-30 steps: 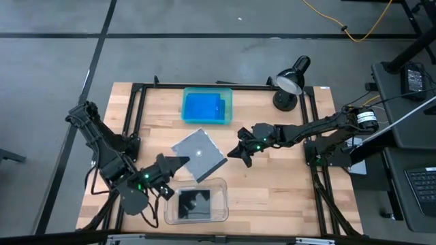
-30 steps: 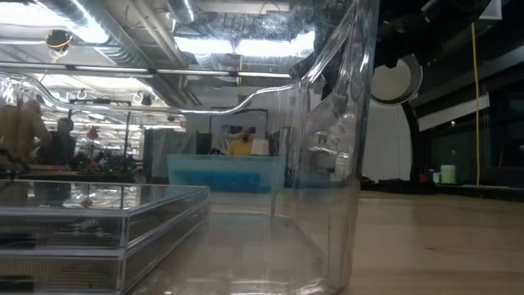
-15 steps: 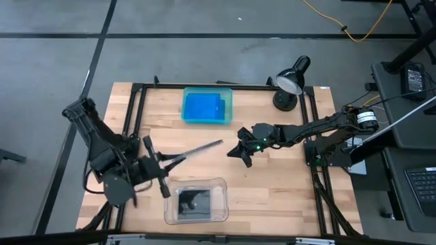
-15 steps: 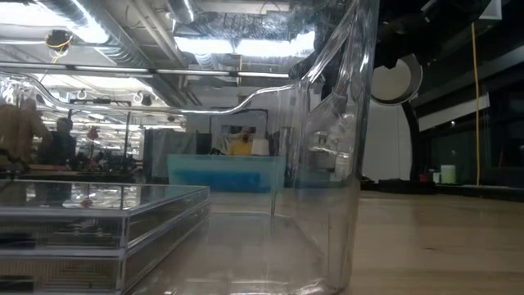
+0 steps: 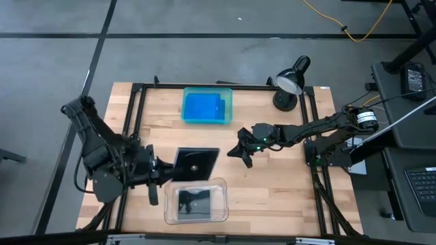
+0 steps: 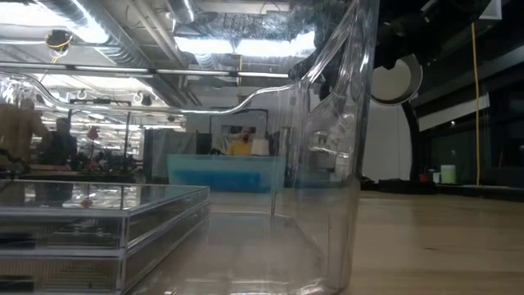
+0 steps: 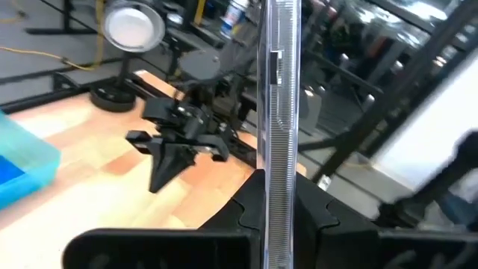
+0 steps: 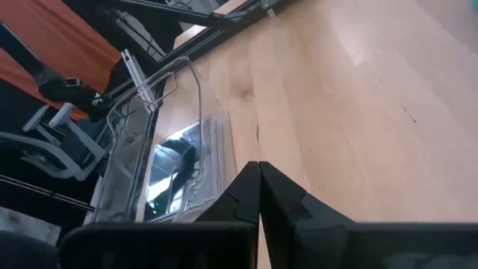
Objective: Pick & place jewel cases by type
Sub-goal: Put the black cd case into the transparent bin
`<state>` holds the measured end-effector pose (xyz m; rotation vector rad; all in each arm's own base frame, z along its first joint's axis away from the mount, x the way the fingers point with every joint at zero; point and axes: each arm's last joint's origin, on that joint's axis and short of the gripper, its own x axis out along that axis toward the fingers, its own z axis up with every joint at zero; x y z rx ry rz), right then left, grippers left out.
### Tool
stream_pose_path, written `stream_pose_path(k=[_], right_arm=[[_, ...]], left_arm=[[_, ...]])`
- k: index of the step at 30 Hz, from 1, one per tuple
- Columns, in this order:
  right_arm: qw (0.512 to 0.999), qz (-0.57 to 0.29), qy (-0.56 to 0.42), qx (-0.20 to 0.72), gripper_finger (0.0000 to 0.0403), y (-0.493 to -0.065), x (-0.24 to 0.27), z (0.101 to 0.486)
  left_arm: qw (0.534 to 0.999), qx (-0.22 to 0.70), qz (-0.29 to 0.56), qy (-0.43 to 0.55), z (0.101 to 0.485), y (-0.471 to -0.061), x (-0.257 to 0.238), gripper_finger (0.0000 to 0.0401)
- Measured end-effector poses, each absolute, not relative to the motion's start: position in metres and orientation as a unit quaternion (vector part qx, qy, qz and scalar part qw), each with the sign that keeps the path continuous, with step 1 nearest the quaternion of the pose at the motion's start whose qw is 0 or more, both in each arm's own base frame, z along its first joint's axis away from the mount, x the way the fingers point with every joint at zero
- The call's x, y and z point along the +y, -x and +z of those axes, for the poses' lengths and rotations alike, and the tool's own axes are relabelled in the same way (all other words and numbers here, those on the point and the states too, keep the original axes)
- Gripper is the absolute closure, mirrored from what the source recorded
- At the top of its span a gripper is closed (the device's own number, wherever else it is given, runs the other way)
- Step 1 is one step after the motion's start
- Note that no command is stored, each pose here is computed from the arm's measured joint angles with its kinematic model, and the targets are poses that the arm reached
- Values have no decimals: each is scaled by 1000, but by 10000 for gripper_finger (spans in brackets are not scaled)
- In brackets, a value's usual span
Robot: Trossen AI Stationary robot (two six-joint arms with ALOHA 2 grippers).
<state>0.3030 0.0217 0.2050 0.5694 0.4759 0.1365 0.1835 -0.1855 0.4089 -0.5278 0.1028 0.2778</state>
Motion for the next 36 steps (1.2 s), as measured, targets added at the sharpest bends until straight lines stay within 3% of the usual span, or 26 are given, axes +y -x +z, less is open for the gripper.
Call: stream_pose_path(k=[7,19,26,36], right_arm=[[928,114,-261,241,393,-302,24,205],[910,237,-220,257,393,-298,42,205],[906,262,-210,258,393,-297,44,205],[897,283,-216,262,393,-296,45,205]], left_arm=[[934,0,203,295,387,-187,-210,384],[853,-45,235,463,305,-224,-264,384],[832,25,215,511,268,-228,-288,384],[834,115,213,495,256,-216,-291,384]])
